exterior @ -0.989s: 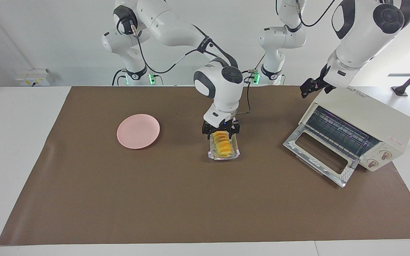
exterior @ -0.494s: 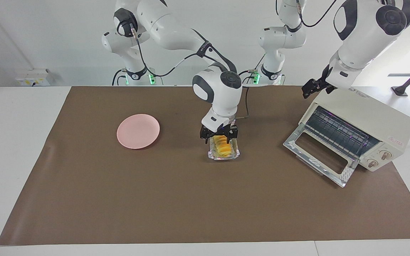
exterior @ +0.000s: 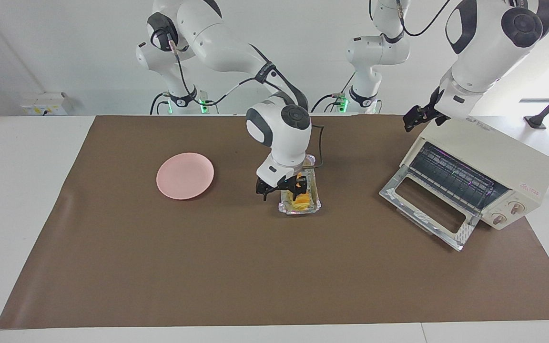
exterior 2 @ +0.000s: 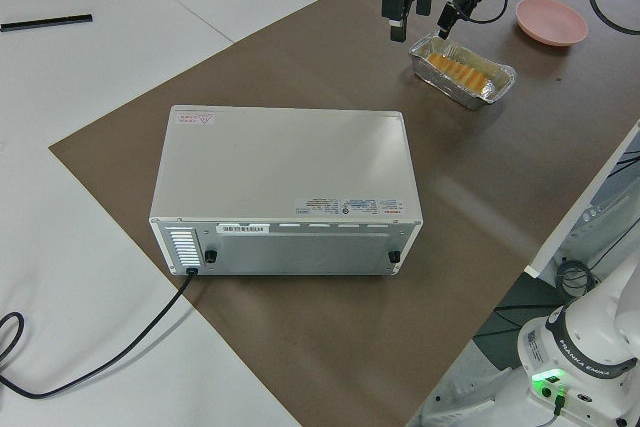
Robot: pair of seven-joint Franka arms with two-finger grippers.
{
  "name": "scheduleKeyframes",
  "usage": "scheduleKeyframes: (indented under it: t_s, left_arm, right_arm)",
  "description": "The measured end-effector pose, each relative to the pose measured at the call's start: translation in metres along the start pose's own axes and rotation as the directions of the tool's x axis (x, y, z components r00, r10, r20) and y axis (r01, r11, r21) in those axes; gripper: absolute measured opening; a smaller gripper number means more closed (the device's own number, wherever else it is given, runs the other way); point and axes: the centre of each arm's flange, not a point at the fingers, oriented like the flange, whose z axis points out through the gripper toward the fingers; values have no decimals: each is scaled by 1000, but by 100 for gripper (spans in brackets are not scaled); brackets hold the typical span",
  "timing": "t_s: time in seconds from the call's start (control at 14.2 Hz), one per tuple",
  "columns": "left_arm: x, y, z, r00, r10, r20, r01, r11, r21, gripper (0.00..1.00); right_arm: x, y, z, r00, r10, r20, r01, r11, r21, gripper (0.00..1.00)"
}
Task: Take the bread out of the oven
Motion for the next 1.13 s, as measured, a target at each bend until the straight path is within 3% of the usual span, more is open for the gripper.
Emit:
scheduleKeyframes:
  t_s: [0.28,0.35,0.42,0.49,0.92,0.99,1.13]
  left_arm:
    - [0,-1,0,1000,-2,0,2,1000,0,100]
    - [0,-1,0,1000,-2,0,2,1000,0,100]
    - [0,-1,0,1000,-2,0,2,1000,0,100]
    - [0,-1,0,1000,-2,0,2,1000,0,100]
    - [0,-1,0,1000,-2,0,2,1000,0,100]
    - [0,-1,0,1000,-2,0,2,1000,0,100]
    - [0,-1,0,1000,-2,0,2,1000,0,100]
  right_arm:
    - [-8,5,25,998,-62,28,62,998,-15,98]
    - [-10,4,29,997,-68,24,68,998,-11,92]
    - [-11,4,31,997,-70,21,70,997,-8,92]
    - [-11,4,32,997,-71,17,71,997,-4,85]
    - [-9,-7,26,998,-32,-50,34,998,53,20]
    - [-9,-8,25,998,-30,-50,33,998,54,14]
    - [-9,-7,25,998,-29,-51,32,998,55,13]
